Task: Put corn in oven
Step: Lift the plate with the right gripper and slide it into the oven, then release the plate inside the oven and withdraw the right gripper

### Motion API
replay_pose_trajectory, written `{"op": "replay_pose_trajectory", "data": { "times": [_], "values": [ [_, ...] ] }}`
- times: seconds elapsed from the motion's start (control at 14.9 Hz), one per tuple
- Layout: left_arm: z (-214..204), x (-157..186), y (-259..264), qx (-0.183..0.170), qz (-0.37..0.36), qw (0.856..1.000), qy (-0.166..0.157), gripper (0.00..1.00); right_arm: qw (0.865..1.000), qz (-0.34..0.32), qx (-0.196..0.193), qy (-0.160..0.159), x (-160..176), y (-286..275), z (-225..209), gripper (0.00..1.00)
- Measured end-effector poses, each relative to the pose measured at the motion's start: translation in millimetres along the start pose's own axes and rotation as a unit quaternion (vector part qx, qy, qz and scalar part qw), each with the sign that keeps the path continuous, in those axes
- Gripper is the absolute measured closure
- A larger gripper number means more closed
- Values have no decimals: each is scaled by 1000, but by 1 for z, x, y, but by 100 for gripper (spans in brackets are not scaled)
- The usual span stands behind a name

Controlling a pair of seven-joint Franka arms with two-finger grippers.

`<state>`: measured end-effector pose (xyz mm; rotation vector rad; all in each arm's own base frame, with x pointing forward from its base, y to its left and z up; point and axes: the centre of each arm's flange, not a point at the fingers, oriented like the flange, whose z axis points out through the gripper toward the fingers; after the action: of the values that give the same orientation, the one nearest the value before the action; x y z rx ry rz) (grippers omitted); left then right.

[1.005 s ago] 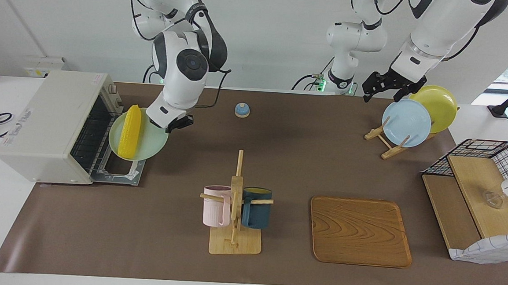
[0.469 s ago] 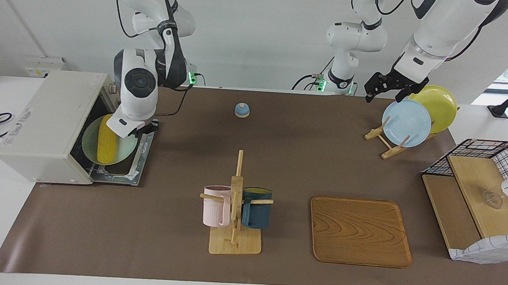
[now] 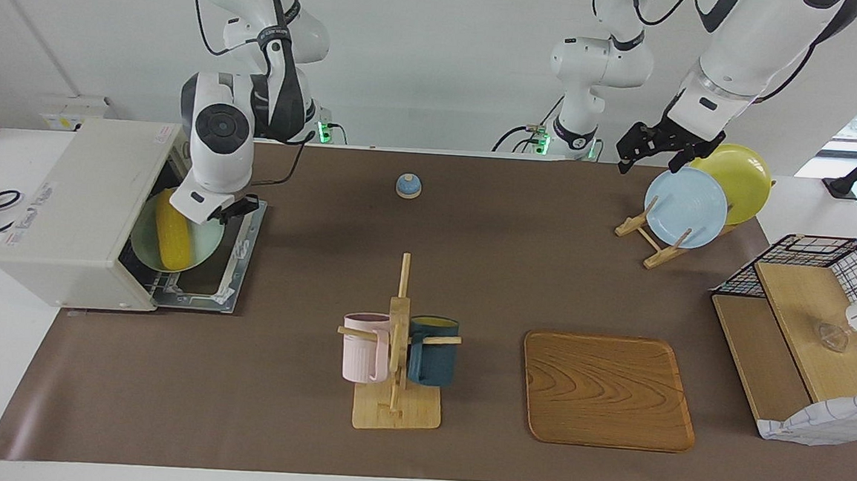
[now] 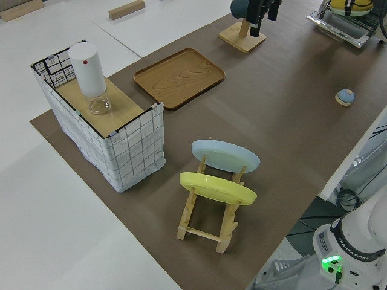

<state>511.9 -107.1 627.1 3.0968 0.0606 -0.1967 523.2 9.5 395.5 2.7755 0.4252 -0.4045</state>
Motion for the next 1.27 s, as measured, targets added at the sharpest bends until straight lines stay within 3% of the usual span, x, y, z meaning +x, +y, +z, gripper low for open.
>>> {"op": "replay_pose_trajectory", "data": {
  "times": [0.4, 1.0, 1.14, 1.27],
  "values": [
    [0, 0, 0, 0, 0, 1000, 0, 0, 1000, -5, 14, -10, -16, 39, 17, 97],
    [0, 0, 0, 0, 0, 1000, 0, 0, 999, -36, 15, 31, -24, 56, 38, 97],
    [0, 0, 0, 0, 0, 1000, 0, 0, 999, -38, 15, 30, -24, 53, 39, 93],
    [0, 0, 0, 0, 0, 1000, 0, 0, 999, -39, 16, 30, -23, 52, 39, 77]
  ]
}}
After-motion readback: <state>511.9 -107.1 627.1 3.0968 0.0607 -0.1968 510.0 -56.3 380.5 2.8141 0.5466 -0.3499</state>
